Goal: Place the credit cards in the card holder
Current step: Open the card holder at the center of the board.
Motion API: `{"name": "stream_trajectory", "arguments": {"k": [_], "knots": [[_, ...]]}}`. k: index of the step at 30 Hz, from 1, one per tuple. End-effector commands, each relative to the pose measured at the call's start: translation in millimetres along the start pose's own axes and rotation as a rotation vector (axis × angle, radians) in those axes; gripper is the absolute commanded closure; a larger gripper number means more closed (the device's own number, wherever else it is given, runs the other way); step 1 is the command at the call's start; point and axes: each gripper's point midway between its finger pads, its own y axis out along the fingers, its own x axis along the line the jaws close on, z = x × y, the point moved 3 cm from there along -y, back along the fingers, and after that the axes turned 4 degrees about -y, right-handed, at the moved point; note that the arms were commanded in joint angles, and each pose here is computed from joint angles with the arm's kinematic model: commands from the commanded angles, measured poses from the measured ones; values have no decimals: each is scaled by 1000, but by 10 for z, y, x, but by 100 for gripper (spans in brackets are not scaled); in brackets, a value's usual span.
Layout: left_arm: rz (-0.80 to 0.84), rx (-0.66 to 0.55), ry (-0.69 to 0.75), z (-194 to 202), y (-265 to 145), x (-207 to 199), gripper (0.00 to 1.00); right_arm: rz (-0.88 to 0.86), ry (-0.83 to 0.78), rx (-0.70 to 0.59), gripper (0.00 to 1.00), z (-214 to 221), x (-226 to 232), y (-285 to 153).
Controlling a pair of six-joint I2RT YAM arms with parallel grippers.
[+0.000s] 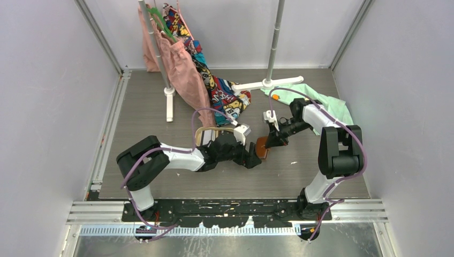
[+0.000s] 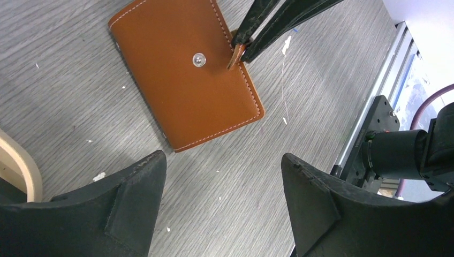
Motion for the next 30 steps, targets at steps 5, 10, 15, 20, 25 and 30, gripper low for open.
{"name": "stream_trajectory", "arguments": {"k": [5,10,15,20,25,30], "knots": [[-20,-121,114,-285,104,-194,19,8,-3,-46,99,-146,-48,-34],[-93,-156,145,-300,160,-160,18,9,0,-44,99,-141,-51,-35],[-165,-145,134,-279,249,-126,17,8,3,-44,99,-142,-52,-33],[-199,-146,132,-283,326,-155,17,8,4,-44,99,-143,-51,-35],[-272,-151,126,-290,329,-55,22,6,6,-46,99,-147,-46,-35],[-307,-171,128,-326,261,-15,32,7,4,-42,99,-144,-42,-40]]}}
